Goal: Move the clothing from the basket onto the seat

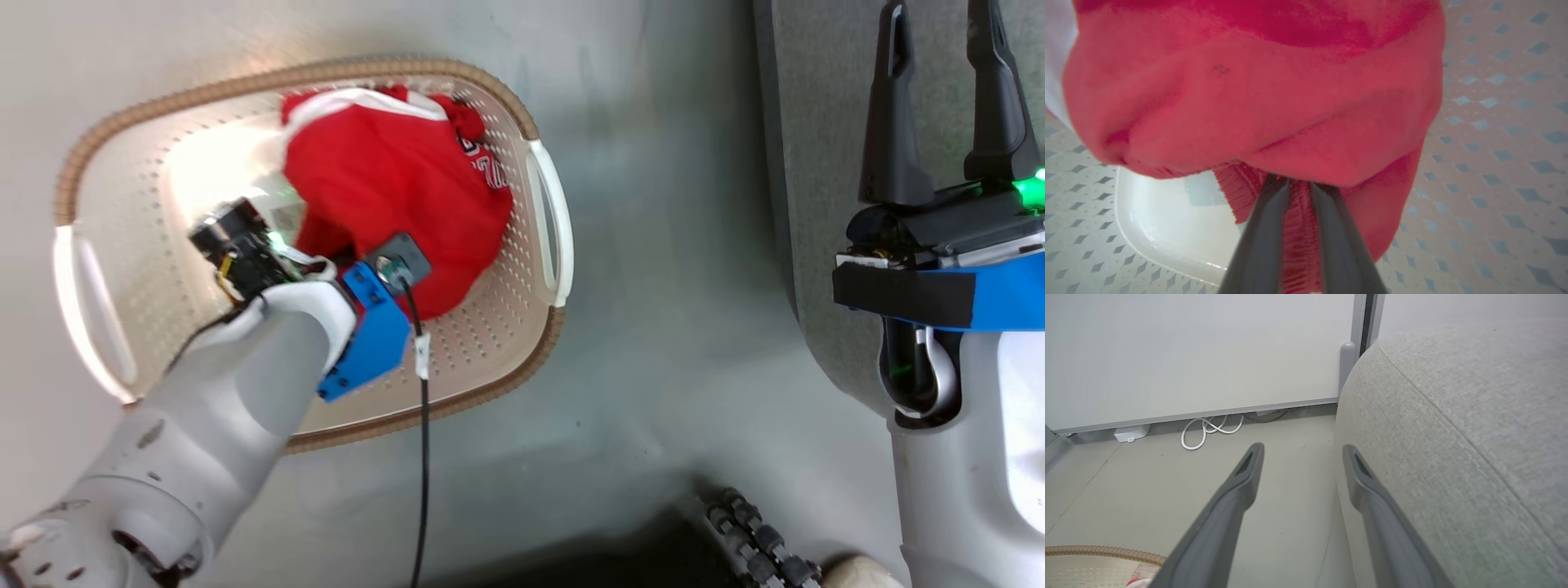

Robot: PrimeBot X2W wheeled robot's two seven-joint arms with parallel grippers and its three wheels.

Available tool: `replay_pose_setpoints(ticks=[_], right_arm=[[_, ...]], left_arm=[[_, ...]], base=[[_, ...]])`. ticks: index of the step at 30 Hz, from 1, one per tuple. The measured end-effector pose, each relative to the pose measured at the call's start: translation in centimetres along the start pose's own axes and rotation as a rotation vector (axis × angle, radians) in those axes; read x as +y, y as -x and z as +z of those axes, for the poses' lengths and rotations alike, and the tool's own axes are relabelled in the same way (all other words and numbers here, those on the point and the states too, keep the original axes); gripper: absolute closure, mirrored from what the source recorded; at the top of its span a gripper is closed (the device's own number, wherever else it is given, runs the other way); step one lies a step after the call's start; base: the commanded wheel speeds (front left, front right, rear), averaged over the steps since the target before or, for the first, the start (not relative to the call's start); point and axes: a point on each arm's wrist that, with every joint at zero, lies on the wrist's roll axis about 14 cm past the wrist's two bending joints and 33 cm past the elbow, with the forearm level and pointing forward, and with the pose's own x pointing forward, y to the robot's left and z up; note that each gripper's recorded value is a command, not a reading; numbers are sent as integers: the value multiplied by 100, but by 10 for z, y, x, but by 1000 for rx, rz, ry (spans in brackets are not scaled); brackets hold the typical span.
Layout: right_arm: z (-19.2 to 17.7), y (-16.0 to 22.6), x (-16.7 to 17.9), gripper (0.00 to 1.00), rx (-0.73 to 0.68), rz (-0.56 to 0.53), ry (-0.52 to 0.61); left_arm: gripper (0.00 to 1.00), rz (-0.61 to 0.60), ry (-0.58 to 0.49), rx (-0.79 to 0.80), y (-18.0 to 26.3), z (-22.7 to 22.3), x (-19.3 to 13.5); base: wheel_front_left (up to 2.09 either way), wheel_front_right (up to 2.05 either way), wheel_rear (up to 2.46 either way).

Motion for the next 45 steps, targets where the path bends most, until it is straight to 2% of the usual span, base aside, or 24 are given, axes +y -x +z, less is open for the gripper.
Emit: replay_pose_setpoints(ticks=[9, 19, 35, 45], right_arm=[[31, 4, 12, 0, -51, 20, -7], [71, 22, 27, 0, -110, 49, -20], [131, 64, 46, 0, -205, 103, -38], [157, 98, 52, 0, -252, 118, -45]], left_arm=[[100, 40, 43, -160, 39, 41, -7], [100, 150, 101, -362, 104, 83, 0], [100, 379, 159, -705, 235, 152, 18], [100, 499, 153, -962, 326, 197, 9]], base=[[0, 0, 0], [0, 0, 0], [0, 0, 0], [0, 0, 0]])
